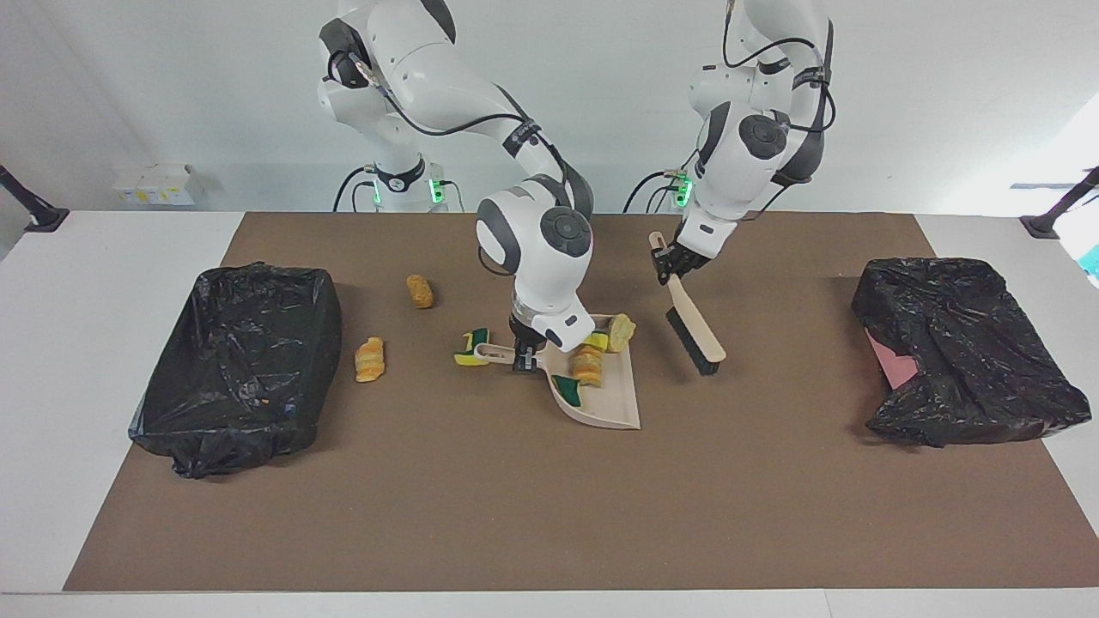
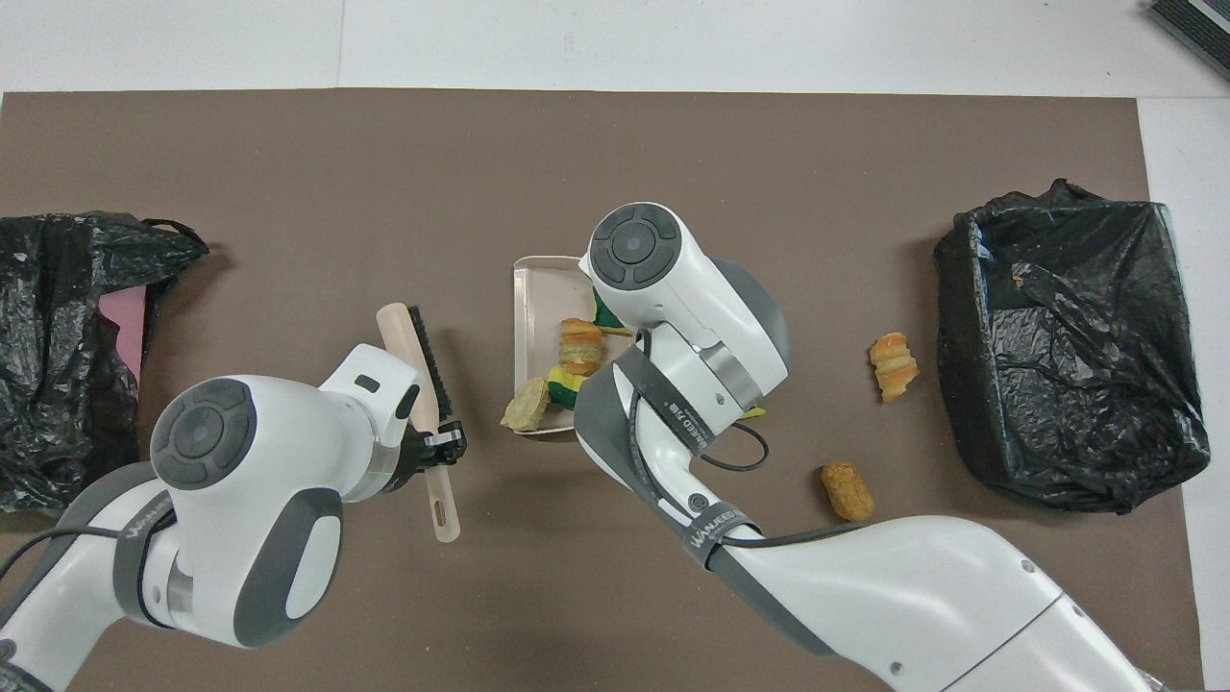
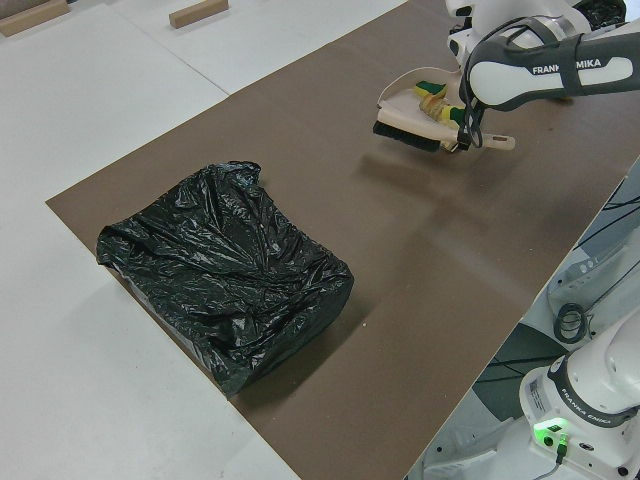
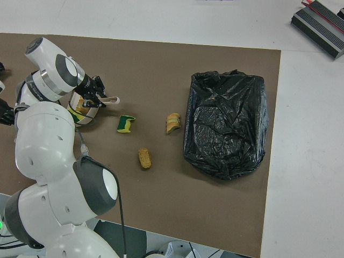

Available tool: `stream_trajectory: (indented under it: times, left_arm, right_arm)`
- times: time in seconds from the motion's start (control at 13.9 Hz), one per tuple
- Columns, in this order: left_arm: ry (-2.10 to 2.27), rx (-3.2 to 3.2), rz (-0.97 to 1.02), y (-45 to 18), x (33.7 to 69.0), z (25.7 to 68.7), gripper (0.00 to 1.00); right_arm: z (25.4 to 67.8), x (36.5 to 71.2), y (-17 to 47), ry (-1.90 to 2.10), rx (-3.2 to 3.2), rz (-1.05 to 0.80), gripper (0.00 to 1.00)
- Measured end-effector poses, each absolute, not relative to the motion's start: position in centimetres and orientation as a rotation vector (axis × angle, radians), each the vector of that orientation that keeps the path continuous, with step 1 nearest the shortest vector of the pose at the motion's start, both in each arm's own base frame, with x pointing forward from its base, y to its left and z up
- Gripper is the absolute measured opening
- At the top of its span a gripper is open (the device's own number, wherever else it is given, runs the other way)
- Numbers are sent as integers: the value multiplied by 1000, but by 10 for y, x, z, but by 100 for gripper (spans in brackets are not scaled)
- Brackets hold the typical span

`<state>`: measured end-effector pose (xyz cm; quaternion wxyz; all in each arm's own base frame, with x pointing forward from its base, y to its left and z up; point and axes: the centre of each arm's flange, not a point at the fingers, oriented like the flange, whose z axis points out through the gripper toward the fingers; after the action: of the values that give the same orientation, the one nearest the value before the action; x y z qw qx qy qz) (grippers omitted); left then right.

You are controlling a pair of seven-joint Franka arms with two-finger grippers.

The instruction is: Sweep and dump trash in bin

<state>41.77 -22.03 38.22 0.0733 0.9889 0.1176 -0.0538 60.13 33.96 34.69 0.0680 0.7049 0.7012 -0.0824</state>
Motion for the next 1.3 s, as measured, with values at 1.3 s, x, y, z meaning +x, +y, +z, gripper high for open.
stream_trajectory:
  times: [1.3]
  left_arm:
    - [262,2889,72,-315,374,365,26]
  right_arm:
    - [346,609,328,2127,2114,-241,31]
